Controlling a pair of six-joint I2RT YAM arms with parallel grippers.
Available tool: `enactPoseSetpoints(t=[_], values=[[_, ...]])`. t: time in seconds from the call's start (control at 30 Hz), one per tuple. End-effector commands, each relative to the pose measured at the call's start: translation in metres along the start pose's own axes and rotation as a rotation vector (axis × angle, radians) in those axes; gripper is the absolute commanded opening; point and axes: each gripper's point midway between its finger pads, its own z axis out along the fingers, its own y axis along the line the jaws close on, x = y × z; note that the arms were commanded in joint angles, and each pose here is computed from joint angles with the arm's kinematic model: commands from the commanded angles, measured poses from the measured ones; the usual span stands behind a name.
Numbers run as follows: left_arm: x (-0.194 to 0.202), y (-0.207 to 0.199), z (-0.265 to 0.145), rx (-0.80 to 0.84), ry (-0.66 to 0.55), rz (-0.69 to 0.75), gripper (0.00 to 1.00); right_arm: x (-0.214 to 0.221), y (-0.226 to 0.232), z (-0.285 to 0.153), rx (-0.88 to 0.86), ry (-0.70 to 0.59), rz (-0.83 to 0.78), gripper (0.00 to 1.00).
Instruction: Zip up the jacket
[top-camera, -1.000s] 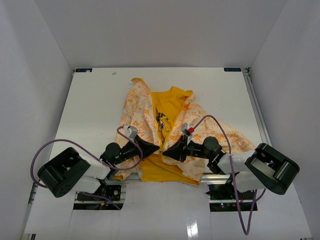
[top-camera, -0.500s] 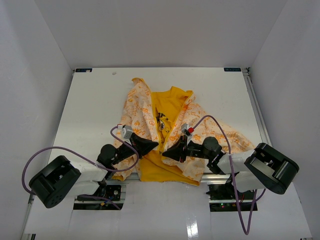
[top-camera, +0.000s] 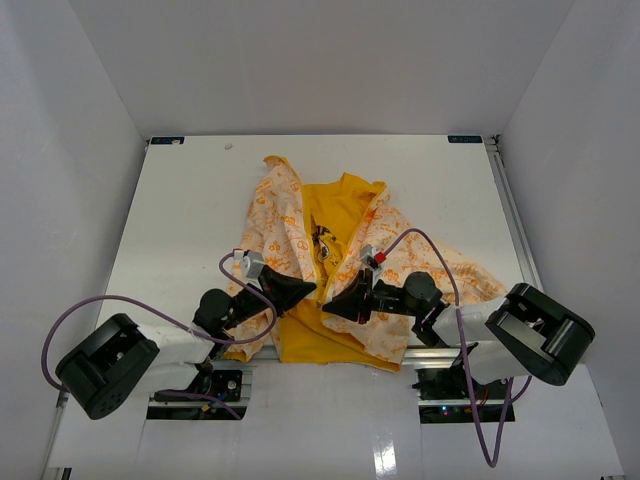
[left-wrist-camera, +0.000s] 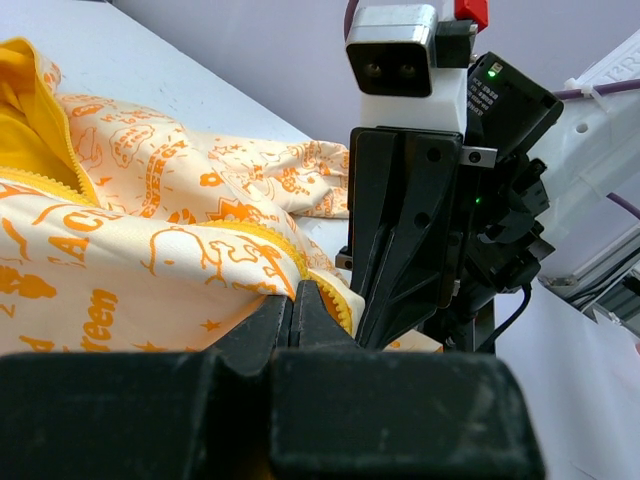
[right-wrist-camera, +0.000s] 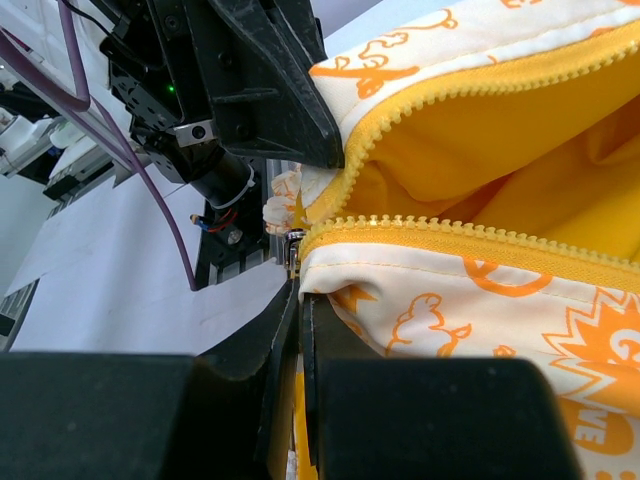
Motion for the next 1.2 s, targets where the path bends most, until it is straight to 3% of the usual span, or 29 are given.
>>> enactPoseSetpoints(t=[0.0,1.17], values=[[-0.093,-0.062,-0.02,0.226,-0.405,0.211,0.0,-0.021,0.016,0.009,-0.078,-0.056,-0.043,0.08],[-0.09,-0.064,-0.023,0.232,-0.402,0.25,0.0,-0.049,0.031,0.012,-0.13,-0.161,-0.009,0.08]])
